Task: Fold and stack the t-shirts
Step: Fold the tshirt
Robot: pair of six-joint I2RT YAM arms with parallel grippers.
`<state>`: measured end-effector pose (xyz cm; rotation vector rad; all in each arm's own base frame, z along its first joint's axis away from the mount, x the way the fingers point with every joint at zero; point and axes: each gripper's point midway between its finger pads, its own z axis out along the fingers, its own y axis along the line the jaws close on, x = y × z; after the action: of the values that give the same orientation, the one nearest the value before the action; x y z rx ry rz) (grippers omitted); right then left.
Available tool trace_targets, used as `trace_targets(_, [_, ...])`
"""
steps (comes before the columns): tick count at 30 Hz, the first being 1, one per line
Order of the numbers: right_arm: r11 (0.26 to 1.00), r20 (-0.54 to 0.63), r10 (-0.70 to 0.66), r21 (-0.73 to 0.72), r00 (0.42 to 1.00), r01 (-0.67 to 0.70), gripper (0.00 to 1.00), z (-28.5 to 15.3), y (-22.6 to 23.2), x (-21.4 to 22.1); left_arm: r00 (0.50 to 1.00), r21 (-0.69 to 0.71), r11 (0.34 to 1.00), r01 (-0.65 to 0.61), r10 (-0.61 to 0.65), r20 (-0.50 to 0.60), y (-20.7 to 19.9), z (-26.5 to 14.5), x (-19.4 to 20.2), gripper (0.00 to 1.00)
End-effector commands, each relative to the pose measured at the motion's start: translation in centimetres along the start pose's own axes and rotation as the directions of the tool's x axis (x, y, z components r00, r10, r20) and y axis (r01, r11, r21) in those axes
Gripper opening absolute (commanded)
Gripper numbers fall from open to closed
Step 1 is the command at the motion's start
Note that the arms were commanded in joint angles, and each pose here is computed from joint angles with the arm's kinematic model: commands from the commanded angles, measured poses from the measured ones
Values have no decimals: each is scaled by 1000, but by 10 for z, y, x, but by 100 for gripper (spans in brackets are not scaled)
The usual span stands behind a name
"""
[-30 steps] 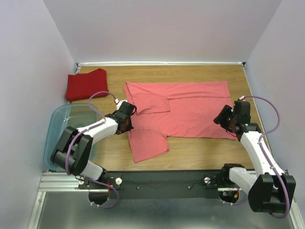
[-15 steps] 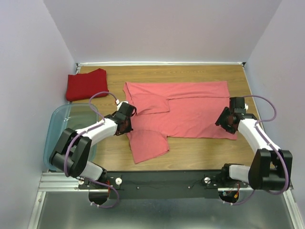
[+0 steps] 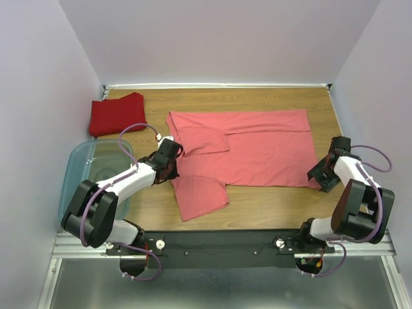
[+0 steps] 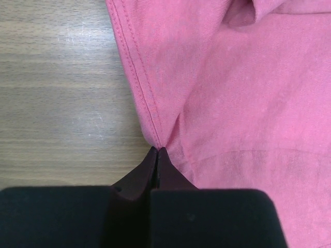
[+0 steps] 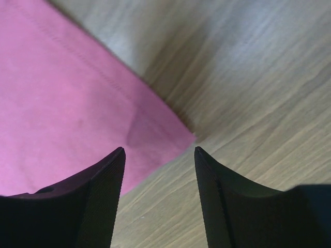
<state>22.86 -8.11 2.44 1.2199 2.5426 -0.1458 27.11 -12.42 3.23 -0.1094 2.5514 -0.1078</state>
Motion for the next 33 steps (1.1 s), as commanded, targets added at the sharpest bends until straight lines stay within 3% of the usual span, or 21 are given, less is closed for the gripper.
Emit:
trace_targets(1, [998,-58,61,21,996,-60,62,5,-15,6,1000,4,1000,-18,18,21,-1,-6,0,0])
trace_targets(14, [997,-134,70,-2,989,-71,54,14,-20,14,999,14,999,-30,30,20,-7,-7,2,0])
trace_targets(20, [996,-141,83,-6,987,-85,38,20,-24,15,999,-3,999,-34,34,20,-4,-7,2,0])
trace_targets(24, [996,-144,84,-5,986,-86,22,23,-26,18,999,3,999,-33,32,20,-5,-7,1,0])
trace_targets(27, [996,-126,88,-8,988,-90,3,21,-26,12,999,0,999,-34,34,22,-5,-8,1,0])
trace_targets(33, [989,-59,105,-101,993,-111,0,2,-8,-13,999,-1,1000,-24,24,32,-3,-11,-4,0])
